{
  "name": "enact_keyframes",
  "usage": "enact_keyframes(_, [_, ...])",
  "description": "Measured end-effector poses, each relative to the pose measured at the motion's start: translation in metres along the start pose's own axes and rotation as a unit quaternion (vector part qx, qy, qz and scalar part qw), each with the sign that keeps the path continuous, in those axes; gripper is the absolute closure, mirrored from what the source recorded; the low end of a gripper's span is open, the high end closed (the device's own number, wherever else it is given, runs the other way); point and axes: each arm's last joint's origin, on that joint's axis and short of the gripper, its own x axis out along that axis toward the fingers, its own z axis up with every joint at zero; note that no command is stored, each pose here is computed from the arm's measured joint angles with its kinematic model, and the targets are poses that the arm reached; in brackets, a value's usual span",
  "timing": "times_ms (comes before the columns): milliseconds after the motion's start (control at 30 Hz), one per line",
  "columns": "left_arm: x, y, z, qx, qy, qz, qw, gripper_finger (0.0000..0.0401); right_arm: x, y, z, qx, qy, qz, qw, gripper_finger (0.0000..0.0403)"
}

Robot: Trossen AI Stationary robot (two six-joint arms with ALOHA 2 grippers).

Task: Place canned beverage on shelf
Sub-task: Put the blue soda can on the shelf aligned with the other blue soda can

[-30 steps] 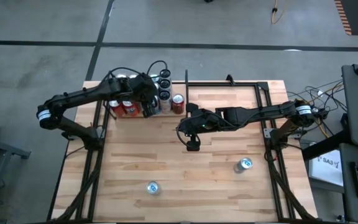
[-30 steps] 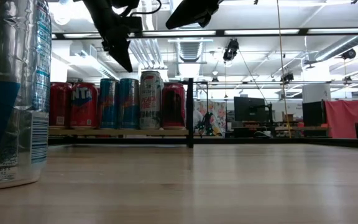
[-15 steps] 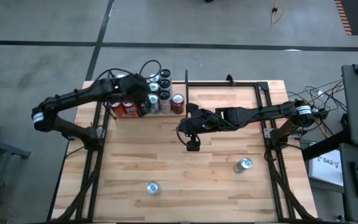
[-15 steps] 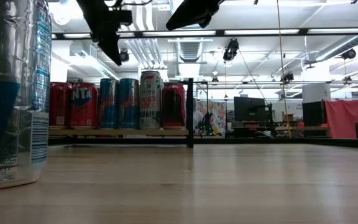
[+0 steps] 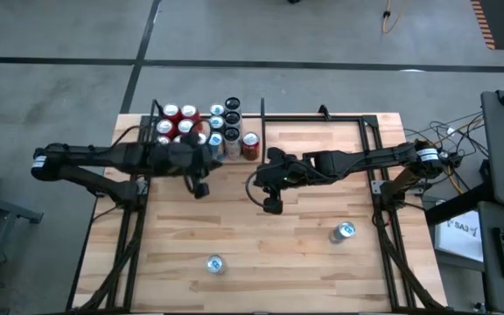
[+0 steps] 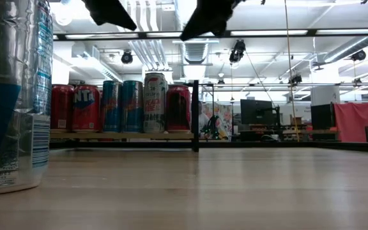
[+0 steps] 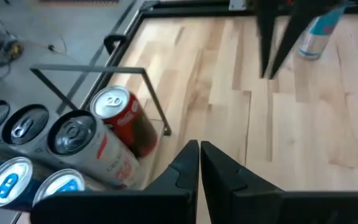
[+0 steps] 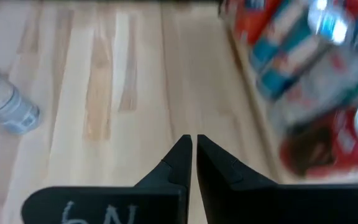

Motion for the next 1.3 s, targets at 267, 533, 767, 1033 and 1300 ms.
enact_keyframes(267, [-0.02,-0.016,-0.004,0.004,-0.034,0.048,0.998,0.0401,-0.006,0.005,-0.02,0.146,0.135,0.071,0.977,0.039])
enact_keyframes(533, [-0.027,-0.014,-0.004,0.012,-0.042,0.048,0.998,0.0401,-0.027,0.025,-0.034,0.278,0.291,0.111,0.908,0.039])
enact_keyframes(767, [-0.026,-0.014,-0.004,0.041,-0.04,0.05,0.997,0.0401,-0.059,0.052,-0.038,0.345,0.385,0.055,0.854,0.039])
enact_keyframes(1033, [-0.026,-0.014,-0.004,0.037,-0.04,0.05,0.997,0.0401,-0.077,0.071,-0.052,0.372,0.447,-0.008,0.813,0.039])
enact_keyframes(1300, [-0.026,-0.014,-0.004,0.036,-0.04,0.049,0.997,0.0401,-0.095,0.082,-0.061,0.38,0.447,-0.039,0.809,0.039])
